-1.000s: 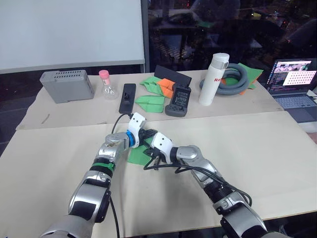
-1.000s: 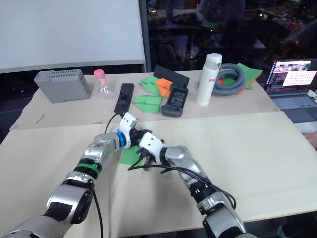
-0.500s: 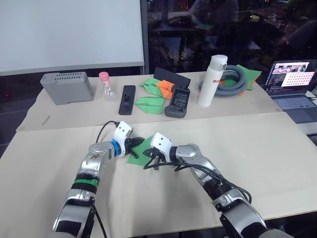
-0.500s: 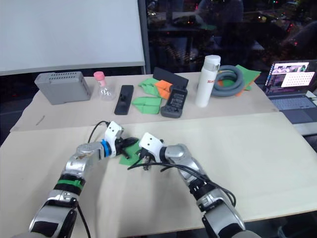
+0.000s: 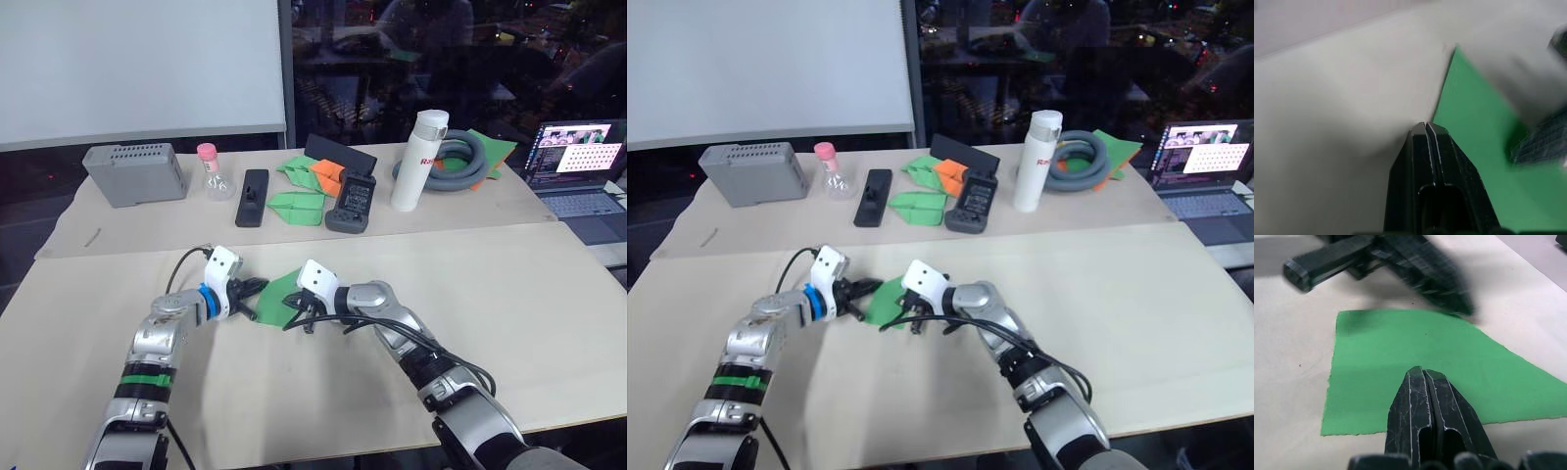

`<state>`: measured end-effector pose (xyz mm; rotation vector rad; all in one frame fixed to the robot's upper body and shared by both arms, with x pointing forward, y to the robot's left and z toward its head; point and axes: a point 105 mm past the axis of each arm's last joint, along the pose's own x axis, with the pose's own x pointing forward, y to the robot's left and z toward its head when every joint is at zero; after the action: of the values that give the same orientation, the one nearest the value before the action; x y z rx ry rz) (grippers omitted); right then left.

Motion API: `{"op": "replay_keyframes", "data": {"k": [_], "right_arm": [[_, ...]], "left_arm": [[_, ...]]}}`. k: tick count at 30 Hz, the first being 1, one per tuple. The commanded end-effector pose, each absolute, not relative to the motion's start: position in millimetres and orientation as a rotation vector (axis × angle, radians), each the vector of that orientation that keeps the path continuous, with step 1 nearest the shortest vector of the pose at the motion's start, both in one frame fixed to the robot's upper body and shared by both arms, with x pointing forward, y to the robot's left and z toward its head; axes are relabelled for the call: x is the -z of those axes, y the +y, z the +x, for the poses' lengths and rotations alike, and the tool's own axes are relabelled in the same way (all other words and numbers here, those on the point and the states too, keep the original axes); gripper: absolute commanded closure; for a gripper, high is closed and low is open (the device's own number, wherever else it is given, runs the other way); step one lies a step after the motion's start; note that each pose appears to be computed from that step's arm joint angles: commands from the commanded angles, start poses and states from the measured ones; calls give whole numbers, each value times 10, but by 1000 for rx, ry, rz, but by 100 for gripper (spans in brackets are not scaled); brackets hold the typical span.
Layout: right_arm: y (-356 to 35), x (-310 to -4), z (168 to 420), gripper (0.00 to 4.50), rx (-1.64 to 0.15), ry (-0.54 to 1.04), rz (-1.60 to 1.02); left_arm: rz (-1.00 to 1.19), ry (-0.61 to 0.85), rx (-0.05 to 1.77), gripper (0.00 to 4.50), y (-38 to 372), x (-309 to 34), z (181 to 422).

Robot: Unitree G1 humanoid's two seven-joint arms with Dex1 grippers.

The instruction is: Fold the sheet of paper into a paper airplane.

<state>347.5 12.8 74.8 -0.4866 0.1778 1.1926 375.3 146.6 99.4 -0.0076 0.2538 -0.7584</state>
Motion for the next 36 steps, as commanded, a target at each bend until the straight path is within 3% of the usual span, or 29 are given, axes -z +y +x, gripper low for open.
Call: {"op": "replay_keyframes", "data": {"k": [1, 13, 21, 28, 31, 36], "right_arm": [[-7, -441, 3367, 446, -1209, 293, -506], [-286, -417, 3347, 446, -1150, 324, -506], [-310, -454, 3395, 446, -1135, 320, -504], [-235, -528, 3432, 446, -1177, 299, -498], [-217, -743, 3435, 446, -1202, 259, -394], [-399, -1432, 3232, 446, -1317, 144, -256]], "left_arm": [[34, 171, 851, 450, 1280, -1260, 3872], [170, 346, 860, 450, 1144, -802, 4022], [177, 401, 856, 450, 1491, -603, 3649], [117, 317, 807, 450, 1622, -765, 3402], [33, 266, 799, 450, 1608, -948, 3361], [-139, 194, 806, 450, 1717, -1421, 3222]]}}
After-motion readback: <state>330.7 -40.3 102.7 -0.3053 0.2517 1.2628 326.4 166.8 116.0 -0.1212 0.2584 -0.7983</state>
